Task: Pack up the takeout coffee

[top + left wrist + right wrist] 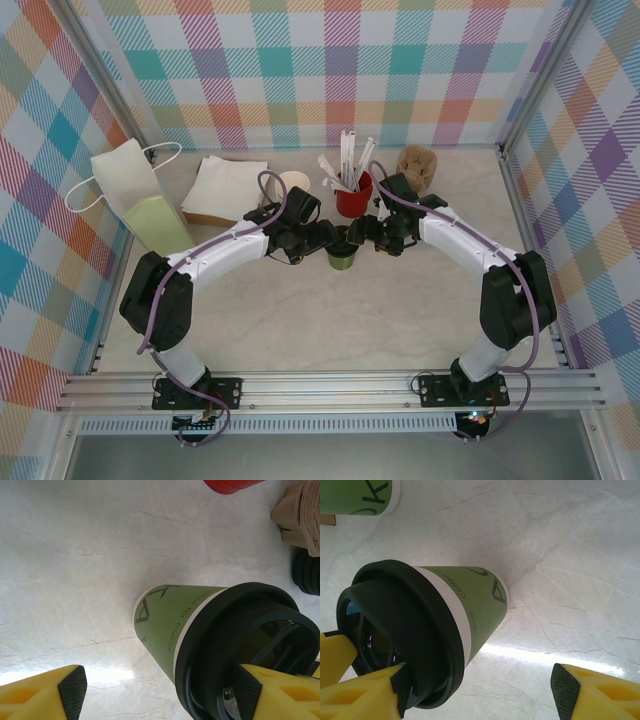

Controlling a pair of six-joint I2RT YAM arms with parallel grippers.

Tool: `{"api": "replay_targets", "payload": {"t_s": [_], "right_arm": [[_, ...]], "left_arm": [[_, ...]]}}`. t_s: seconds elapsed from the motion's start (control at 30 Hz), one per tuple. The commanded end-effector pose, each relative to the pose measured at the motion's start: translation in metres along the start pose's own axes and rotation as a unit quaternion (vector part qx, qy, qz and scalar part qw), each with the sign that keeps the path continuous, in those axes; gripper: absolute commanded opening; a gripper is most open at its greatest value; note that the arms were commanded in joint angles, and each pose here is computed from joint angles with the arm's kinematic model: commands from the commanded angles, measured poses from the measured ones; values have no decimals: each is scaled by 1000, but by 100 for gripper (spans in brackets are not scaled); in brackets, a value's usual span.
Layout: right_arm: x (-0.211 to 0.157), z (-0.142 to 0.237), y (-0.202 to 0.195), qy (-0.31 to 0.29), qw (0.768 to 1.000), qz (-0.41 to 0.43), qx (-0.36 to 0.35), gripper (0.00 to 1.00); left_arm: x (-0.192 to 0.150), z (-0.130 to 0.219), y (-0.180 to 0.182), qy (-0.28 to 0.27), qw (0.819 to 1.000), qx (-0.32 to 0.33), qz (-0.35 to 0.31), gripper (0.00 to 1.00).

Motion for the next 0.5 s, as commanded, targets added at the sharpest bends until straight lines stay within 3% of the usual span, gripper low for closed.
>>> {"api": "replay_targets", "payload": {"t_s": [0.0, 0.47], "right_arm": [[-10, -12, -21, 39, 998, -6, -53, 75], [-19, -25, -35, 85, 992, -8, -91, 75]], "left_arm": [[-5, -9, 26, 11, 998, 58, 16, 77], [-13, -21, 39, 28, 996, 86, 21, 75]]}}
Point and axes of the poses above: each hand's point on the last joint's axis, 136 mm out from that joint toward the fingers, its own z axis back along the fingers, its own y axis along the line the jaws close on, x = y × z, the point moved 5 cm from there along z, back along the fingers, and after that the axes turned 5 degrees about -z, right-handed, at the moved point
